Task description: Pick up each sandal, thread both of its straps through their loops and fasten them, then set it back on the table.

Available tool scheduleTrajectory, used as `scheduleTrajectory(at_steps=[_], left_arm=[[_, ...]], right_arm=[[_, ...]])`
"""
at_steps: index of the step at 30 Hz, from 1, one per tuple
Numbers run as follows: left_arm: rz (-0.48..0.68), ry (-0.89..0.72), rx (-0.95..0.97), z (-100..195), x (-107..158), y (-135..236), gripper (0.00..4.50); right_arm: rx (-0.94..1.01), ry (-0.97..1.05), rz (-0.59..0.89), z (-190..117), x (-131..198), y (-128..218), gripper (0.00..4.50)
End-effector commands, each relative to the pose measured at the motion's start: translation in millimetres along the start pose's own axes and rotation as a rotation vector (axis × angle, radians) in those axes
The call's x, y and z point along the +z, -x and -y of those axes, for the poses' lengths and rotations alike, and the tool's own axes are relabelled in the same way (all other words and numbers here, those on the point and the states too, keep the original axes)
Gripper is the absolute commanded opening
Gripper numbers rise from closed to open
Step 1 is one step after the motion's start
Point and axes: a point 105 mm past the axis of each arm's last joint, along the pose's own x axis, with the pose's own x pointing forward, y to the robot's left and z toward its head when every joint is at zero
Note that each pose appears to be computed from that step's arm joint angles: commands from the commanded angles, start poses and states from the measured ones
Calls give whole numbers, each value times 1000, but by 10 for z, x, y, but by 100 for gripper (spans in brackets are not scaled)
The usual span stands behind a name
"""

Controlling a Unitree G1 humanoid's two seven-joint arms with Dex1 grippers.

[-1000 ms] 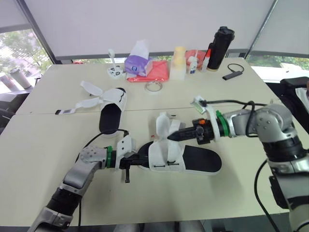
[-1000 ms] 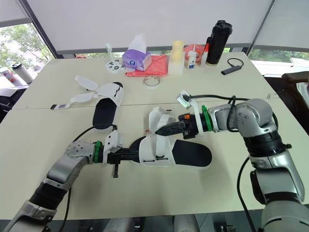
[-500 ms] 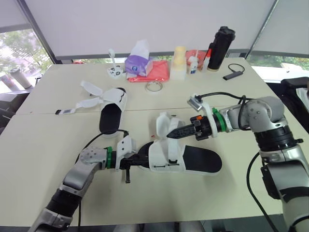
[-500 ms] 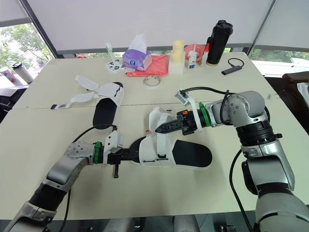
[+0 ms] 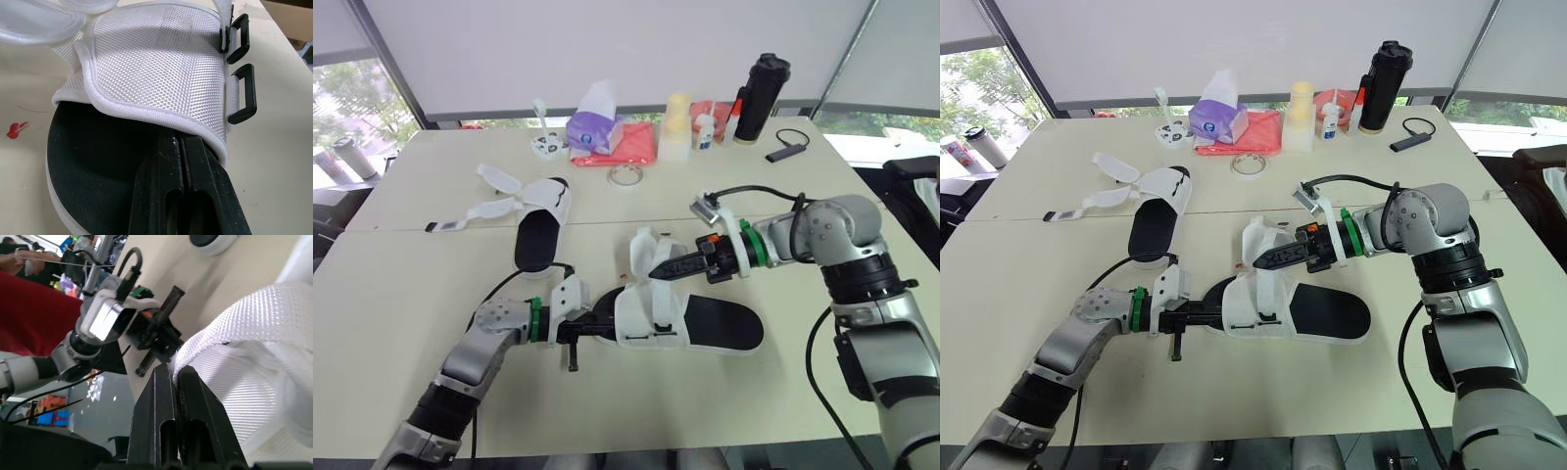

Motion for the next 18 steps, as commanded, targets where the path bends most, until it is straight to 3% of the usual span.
scheduleTrajectory(at_steps=[1, 3, 18], left_arm=[[19, -24, -5, 33, 61, -2, 0], [20, -23, -3, 35, 63, -1, 0], [23, -24, -11, 20, 74, -27, 0]], right_arm=[[10, 44, 17, -64, 26, 24, 133], [0, 68, 15, -74, 9, 33, 225], [3, 87, 30, -165, -174, 23, 225]])
